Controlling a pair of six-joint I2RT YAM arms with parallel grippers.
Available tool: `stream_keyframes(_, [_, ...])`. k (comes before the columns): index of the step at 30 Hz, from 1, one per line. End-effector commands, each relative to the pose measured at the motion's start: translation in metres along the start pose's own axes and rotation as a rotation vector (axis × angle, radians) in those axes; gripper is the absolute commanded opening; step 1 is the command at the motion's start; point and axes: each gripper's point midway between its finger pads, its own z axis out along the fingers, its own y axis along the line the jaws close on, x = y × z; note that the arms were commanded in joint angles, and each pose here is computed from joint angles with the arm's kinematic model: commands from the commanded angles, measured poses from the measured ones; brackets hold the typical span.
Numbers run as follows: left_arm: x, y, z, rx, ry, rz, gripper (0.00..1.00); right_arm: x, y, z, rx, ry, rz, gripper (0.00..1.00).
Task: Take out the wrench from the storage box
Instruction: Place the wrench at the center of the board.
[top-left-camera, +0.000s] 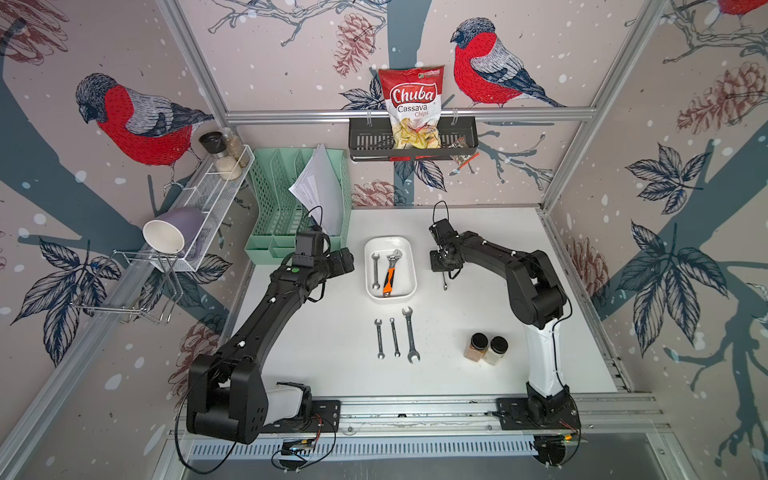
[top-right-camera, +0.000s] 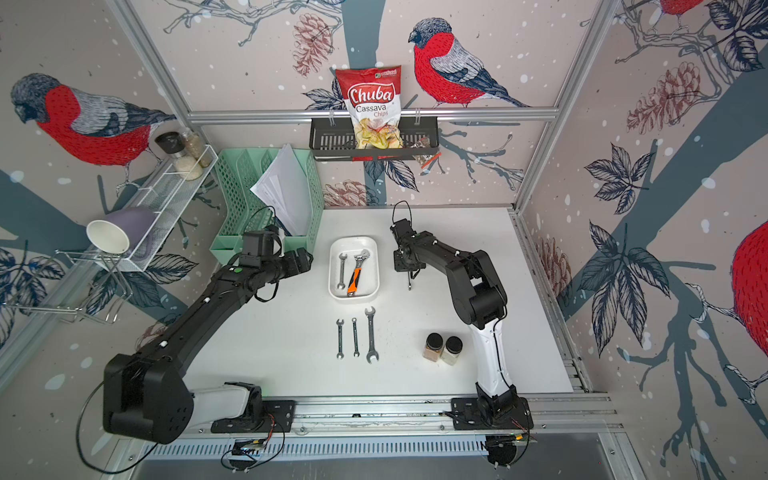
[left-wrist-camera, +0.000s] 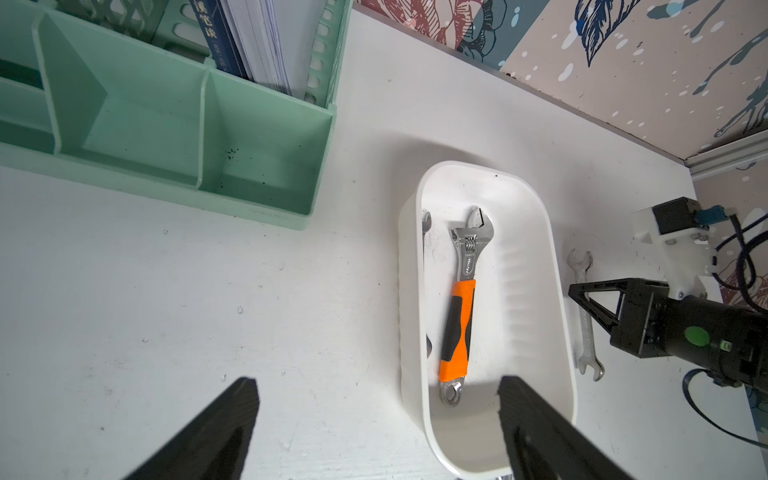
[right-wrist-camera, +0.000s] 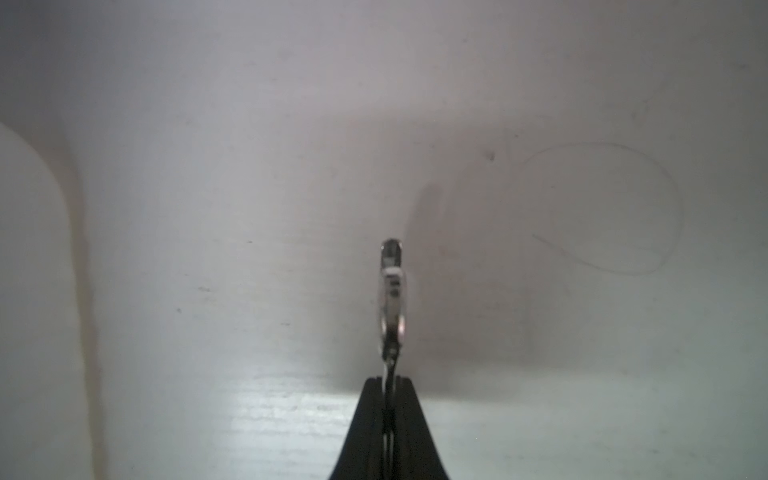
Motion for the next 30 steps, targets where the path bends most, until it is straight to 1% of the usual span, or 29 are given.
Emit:
stream_keyframes(1, [-0.004, -0.001, 0.000, 0.008, -0.014, 0.011, 0.94, -0.004, 0.000, 0.008, 0.001, -0.015, -0.001, 0.00])
stream_keyframes(4, [-0.004, -0.001, 0.001, 0.006, -0.014, 0.010, 0.94, 0.001, -0.002, 0.015, 0.004, 0.001, 0.007, 0.01])
stream_keyframes(6, [-0.003, -0.001, 0.001, 0.006, -0.012, 0.010, 0.94, 0.003, -0.004, 0.018, 0.007, 0.005, 0.015, 0.03])
stream_keyframes(14, [-0.003, -0.001, 0.003, 0.003, -0.010, 0.010, 0.94, 0.008, -0.009, 0.020, 0.029, 0.024, 0.016, 0.21])
stream_keyframes(16, [-0.003, 0.000, 0.003, 0.001, -0.008, 0.008, 0.94, 0.008, -0.011, 0.020, 0.038, 0.025, 0.013, 0.23])
stream_keyframes(24, [-0.004, 0.000, 0.003, 0.001, -0.010, 0.008, 0.94, 0.002, -0.014, 0.009, 0.054, 0.008, 0.011, 0.27])
stream_keyframes(30, [-0.004, 0.000, 0.002, 0.001, -0.012, 0.008, 0.94, -0.006, -0.012, -0.007, 0.041, -0.026, 0.030, 0.29])
